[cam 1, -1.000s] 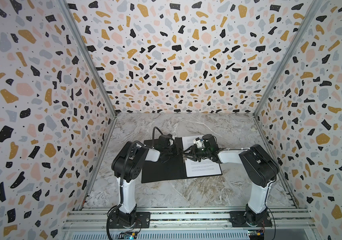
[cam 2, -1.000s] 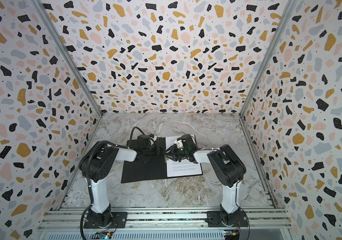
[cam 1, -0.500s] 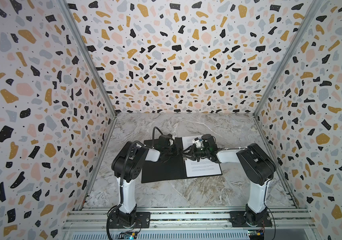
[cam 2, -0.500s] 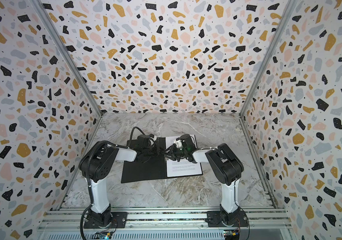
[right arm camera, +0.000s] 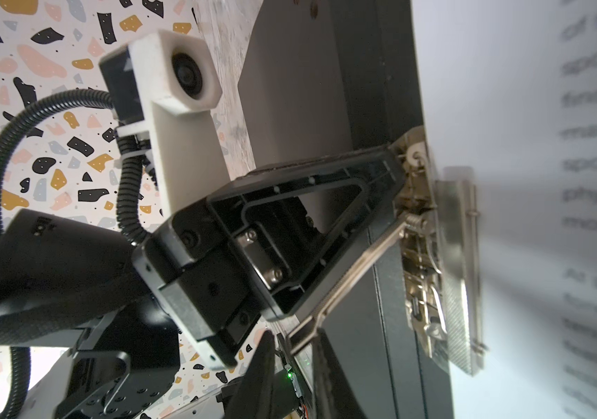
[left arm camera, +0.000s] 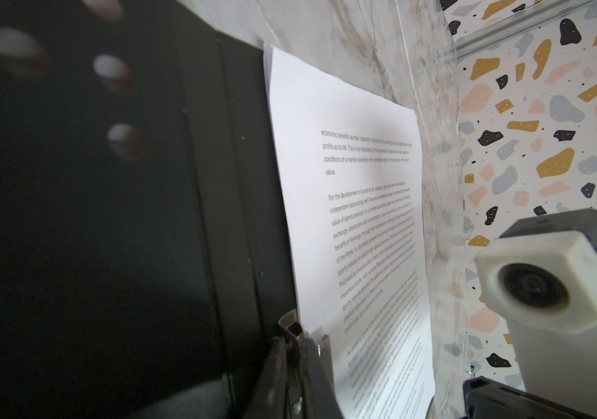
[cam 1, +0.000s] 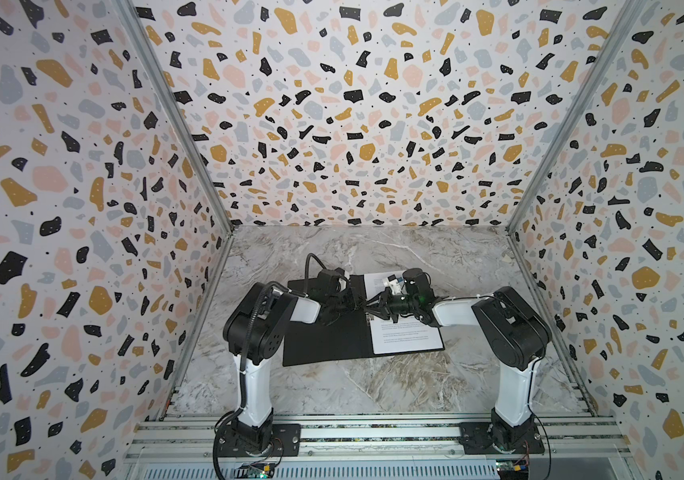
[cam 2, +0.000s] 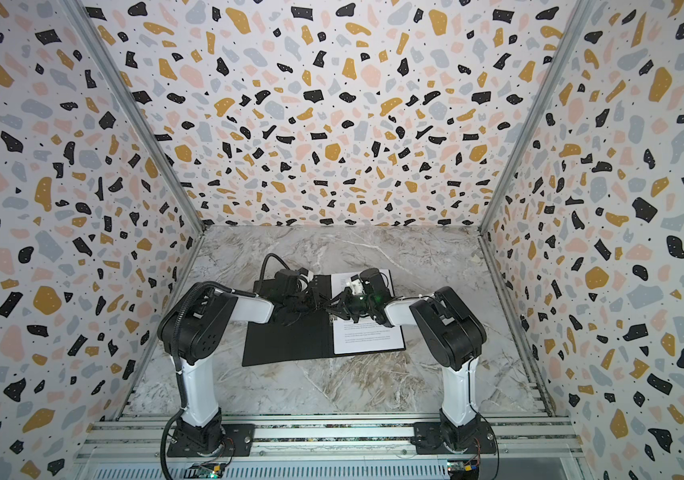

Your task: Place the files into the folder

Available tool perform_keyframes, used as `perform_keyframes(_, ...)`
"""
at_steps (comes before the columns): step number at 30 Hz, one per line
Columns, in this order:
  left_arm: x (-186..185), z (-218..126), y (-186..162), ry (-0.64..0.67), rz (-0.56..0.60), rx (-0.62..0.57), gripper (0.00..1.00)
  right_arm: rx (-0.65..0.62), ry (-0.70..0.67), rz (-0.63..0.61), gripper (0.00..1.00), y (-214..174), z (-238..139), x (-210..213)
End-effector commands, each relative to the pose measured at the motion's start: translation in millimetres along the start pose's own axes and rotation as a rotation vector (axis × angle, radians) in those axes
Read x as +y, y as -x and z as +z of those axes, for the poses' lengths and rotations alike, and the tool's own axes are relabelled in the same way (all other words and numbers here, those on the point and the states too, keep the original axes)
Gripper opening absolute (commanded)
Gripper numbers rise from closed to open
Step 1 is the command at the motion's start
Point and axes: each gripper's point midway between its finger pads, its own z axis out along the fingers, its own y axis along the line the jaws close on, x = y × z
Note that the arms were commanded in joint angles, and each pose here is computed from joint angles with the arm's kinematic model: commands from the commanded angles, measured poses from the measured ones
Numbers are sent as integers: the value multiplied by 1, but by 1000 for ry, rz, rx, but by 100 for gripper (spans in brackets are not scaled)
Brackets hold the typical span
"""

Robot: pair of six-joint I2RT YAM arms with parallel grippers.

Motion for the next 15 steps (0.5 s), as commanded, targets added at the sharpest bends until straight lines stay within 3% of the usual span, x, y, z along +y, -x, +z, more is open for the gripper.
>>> perform_keyframes(1,17,5,-8,49,-2,15,11,14,17,-7,19,-4,1,4)
perform_keyframes(15,19,5,-9,51,-5,16,11,23,17,12,16,-11,0,-5)
